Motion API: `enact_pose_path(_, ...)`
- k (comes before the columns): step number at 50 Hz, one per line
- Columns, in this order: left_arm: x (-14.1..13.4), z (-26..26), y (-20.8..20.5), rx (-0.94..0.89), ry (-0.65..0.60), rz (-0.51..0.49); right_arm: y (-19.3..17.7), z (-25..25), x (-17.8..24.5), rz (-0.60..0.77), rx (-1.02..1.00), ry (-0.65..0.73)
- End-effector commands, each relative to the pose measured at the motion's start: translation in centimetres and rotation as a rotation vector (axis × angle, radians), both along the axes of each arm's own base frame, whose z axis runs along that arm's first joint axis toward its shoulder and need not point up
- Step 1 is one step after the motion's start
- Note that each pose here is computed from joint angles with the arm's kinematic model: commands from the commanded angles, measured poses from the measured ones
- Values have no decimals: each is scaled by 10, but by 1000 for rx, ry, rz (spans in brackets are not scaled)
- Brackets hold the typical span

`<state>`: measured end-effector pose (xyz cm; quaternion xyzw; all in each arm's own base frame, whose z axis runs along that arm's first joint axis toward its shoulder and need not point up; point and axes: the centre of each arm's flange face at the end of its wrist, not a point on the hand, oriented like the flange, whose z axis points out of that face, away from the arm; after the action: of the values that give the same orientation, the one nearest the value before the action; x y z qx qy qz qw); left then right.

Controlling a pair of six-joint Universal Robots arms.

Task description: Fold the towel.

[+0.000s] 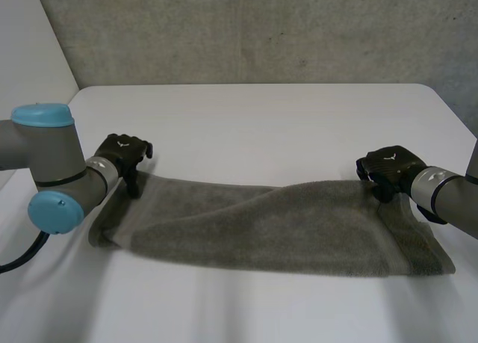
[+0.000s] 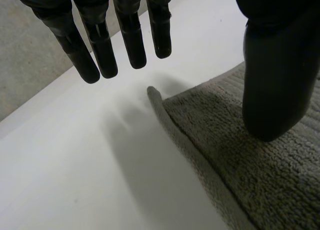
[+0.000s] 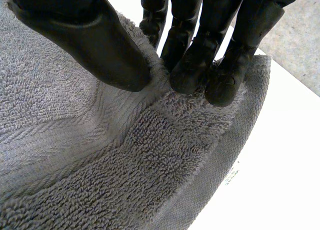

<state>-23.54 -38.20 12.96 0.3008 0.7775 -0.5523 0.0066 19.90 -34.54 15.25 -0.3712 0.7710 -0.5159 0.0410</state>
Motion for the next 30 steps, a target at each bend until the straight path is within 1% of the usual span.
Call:
enact_pose_path(1, 1, -8, -1, 44, -13, 1, 0, -1, 0, -1, 1, 3)
enact_pose_path(6, 2, -15, 0, 79, -36, -4, -1, -2, -1, -4, 3, 3)
enact_pose_path(21, 2, -11, 0, 70, -43, -2, -2, -2, -1, -6, 0, 5)
enact_pose_path(24, 4, -1, 0, 48, -44, 11, -2, -1, -2, -7, -1, 6)
enact_pose_path(26, 6, 14, 1, 15, -38, 41, -2, 1, -2, -7, -6, 6)
enact_pose_path(30, 8, 27, 5, -7, -33, 51, -2, 8, -1, -5, -25, 1)
